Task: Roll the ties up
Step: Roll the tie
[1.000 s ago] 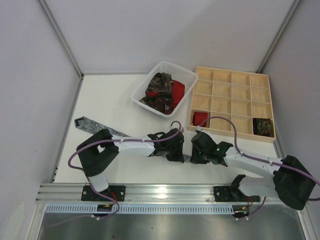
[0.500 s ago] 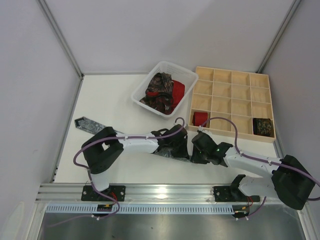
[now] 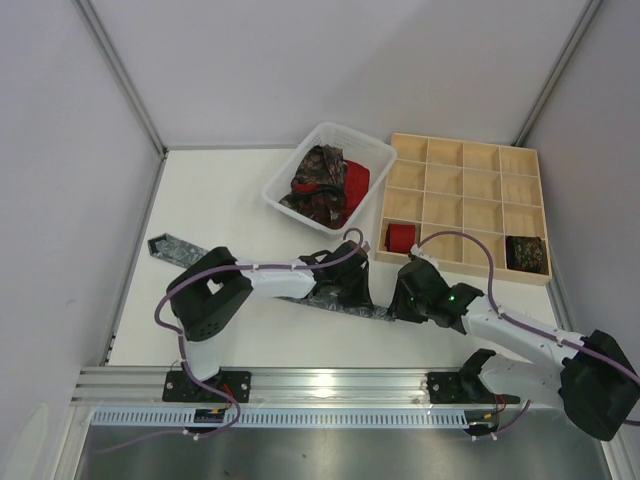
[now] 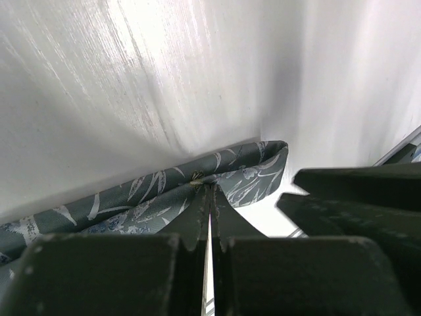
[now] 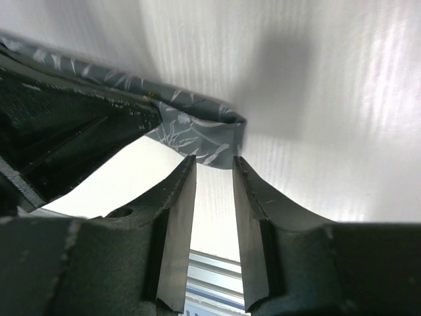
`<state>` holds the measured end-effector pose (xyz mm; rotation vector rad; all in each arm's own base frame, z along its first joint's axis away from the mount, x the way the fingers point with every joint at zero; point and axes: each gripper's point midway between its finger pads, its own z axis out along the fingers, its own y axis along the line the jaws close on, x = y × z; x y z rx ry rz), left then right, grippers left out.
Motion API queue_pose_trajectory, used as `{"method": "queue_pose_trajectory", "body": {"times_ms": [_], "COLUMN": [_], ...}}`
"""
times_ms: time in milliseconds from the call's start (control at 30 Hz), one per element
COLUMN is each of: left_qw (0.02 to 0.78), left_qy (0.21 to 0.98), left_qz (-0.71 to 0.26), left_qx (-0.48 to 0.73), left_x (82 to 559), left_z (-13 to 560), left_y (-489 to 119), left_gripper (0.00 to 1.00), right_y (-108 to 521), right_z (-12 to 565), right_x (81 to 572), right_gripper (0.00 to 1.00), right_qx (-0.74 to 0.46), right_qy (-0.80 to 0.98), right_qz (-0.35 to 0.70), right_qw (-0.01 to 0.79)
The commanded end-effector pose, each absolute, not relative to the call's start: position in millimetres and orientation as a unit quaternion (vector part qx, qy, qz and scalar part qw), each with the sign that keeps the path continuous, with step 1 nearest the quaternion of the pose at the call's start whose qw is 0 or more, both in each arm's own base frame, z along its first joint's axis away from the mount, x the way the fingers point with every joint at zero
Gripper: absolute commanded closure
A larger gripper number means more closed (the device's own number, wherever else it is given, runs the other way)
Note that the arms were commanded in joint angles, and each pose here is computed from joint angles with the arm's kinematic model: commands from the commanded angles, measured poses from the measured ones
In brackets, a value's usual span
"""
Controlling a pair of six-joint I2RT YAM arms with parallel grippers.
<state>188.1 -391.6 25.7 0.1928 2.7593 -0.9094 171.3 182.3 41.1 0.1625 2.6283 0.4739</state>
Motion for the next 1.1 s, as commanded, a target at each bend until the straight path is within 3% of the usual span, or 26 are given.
{"method": "queue_pose_trajectory", "body": {"times_ms": [0, 233, 633, 800, 1067], "left_qw": [0.117, 0.109, 0.099, 0.095, 0.090], "left_qy": [0.936, 0.939, 0.944, 0.945, 0.946], "left_qz": [-0.320, -0.315, -0.301, -0.301, -0.297], "left_qx": [0.083, 0.089, 0.088, 0.090, 0.092], "left_x": [191, 191, 194, 193, 192], "left_z": [24, 16, 3, 1, -3], "left_y": [-395, -394, -385, -385, -383], "left_gripper": [0.99, 0.99, 1.00, 1.00, 0.99], "right_y": [171, 169, 175, 180, 187], "right_z": [47, 41, 27, 26, 49], "right_x": [173, 178, 177, 178, 183], "right_gripper": [0.65, 0.52, 0.48, 0.49, 0.63], "right_qx": [0.058, 0.069, 0.068, 0.058, 0.049], "right_qy": [0.953, 0.953, 0.946, 0.943, 0.929], "right_qz": [0.173, 0.208, 0.250, 0.265, 0.295], "right_qw": [0.240, 0.208, 0.192, 0.194, 0.219]}}
